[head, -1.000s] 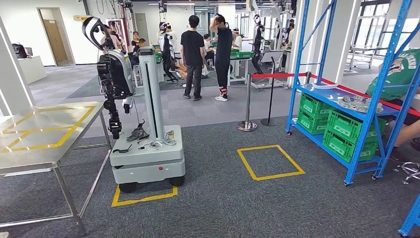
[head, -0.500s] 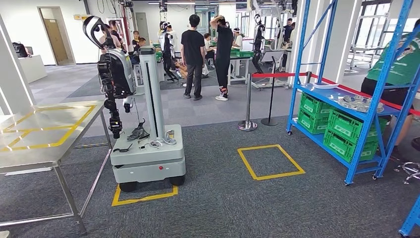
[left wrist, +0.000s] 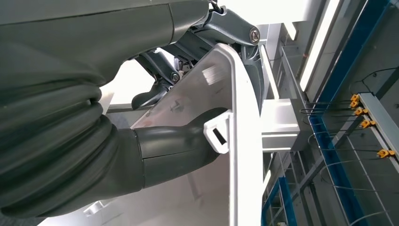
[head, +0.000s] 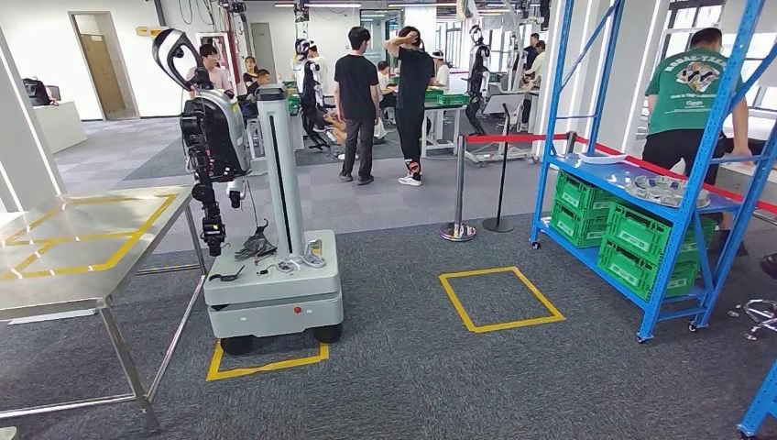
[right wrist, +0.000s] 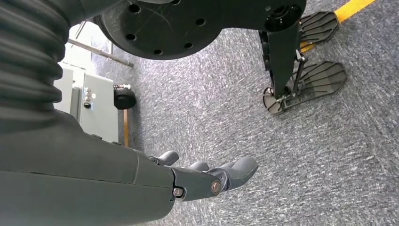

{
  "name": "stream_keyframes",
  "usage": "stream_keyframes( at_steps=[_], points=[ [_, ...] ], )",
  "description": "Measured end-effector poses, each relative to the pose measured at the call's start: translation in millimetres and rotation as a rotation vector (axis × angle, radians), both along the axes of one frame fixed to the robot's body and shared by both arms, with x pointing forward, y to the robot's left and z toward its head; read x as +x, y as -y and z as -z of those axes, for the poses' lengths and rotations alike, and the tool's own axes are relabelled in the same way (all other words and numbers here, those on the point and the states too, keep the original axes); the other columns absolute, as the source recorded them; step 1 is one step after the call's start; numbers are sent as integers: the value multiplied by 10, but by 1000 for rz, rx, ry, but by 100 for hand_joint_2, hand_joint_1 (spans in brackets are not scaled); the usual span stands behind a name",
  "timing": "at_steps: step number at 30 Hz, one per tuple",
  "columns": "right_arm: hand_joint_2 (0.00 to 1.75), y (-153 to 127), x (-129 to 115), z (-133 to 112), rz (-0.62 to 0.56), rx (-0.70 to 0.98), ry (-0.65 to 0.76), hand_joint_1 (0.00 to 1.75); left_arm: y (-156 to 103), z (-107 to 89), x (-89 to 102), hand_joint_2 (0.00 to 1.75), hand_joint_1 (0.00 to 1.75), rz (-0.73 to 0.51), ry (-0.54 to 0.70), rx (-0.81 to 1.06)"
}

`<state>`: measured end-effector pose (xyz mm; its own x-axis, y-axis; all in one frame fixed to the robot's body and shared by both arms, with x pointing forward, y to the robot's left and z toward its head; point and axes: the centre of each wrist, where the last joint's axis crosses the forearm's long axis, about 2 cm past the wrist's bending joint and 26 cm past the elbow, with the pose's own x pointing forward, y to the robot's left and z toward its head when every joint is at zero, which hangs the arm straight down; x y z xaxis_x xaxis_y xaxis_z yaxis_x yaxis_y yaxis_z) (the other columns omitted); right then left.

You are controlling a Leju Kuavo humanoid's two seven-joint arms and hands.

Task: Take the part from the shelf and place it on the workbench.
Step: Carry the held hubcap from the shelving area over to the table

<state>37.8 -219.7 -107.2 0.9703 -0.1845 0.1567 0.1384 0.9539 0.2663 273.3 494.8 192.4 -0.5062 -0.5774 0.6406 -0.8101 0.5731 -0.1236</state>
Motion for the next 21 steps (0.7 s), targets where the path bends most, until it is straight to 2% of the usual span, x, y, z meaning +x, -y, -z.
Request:
stream_keyframes(
  at_steps=[21],
  points=[
    [175,13,-7,3,43,-9,-27,0,-12,37,22,175,175,-13,-16,-11]
  ],
)
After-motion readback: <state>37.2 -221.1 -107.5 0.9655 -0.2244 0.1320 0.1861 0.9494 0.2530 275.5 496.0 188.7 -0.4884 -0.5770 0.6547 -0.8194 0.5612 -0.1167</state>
